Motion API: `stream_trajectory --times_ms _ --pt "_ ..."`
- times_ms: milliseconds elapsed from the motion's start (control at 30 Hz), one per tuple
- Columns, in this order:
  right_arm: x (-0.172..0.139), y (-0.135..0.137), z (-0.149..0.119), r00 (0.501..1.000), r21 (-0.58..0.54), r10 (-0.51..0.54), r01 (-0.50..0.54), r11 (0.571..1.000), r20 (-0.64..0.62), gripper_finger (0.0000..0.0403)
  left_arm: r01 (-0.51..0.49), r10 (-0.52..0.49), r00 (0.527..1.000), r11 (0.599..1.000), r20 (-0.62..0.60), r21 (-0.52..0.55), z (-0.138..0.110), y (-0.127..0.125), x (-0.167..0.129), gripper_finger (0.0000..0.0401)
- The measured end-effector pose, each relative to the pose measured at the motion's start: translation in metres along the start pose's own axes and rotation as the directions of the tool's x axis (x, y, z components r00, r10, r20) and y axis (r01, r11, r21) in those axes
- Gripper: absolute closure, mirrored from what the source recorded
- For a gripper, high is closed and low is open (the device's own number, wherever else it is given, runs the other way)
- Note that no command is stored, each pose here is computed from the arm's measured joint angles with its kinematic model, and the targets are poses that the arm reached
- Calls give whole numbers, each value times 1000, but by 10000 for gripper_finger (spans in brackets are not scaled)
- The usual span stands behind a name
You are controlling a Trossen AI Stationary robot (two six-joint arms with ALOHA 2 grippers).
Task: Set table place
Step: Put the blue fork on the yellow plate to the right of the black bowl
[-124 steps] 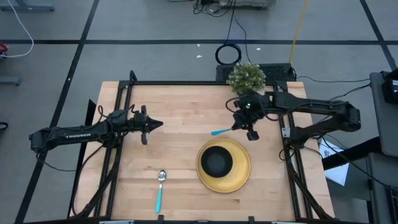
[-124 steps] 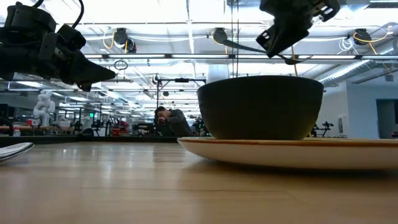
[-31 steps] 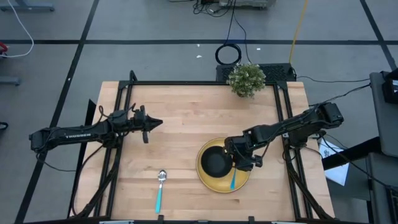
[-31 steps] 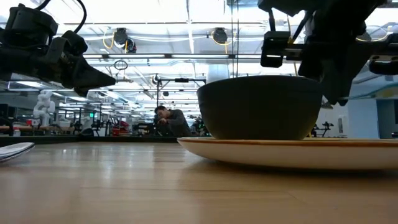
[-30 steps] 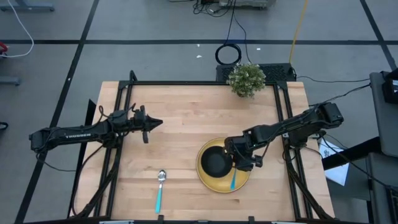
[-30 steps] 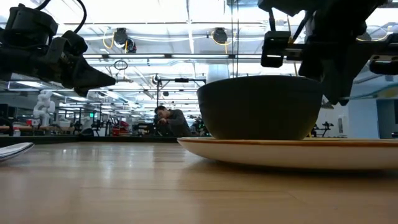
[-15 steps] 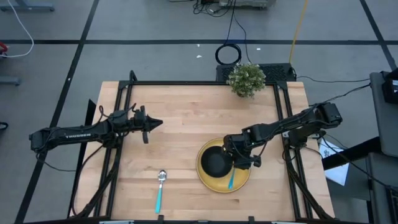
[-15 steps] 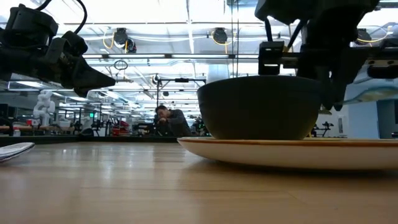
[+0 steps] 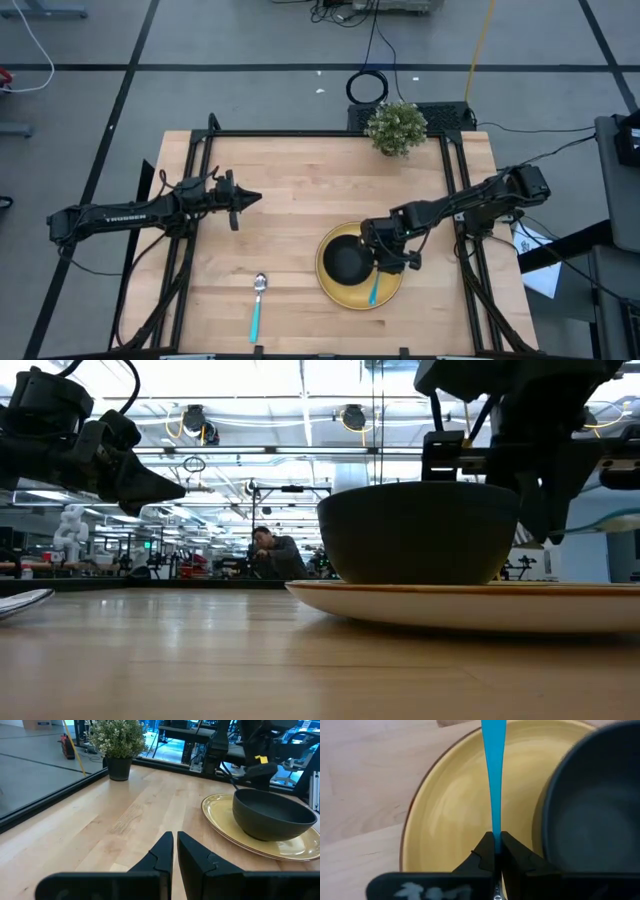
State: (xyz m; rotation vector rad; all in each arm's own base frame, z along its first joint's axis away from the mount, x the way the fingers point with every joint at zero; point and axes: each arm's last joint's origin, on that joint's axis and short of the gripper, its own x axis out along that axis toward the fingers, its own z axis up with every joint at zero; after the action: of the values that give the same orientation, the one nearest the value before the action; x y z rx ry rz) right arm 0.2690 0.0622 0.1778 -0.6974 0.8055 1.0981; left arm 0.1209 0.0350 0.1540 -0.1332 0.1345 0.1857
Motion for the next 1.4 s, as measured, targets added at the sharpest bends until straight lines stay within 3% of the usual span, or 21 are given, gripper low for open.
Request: stream_trajectory --times_ms 767,1400 --pt "10 -1 -8 999 -29 -40 41 999 23 402 0 0 1000 1000 1 -1 0 0 0 373" --pt "17 4 -17 1000 28 1 -1 1000 -7 401 -1 1 1000 1000 2 0 0 0 0 373"
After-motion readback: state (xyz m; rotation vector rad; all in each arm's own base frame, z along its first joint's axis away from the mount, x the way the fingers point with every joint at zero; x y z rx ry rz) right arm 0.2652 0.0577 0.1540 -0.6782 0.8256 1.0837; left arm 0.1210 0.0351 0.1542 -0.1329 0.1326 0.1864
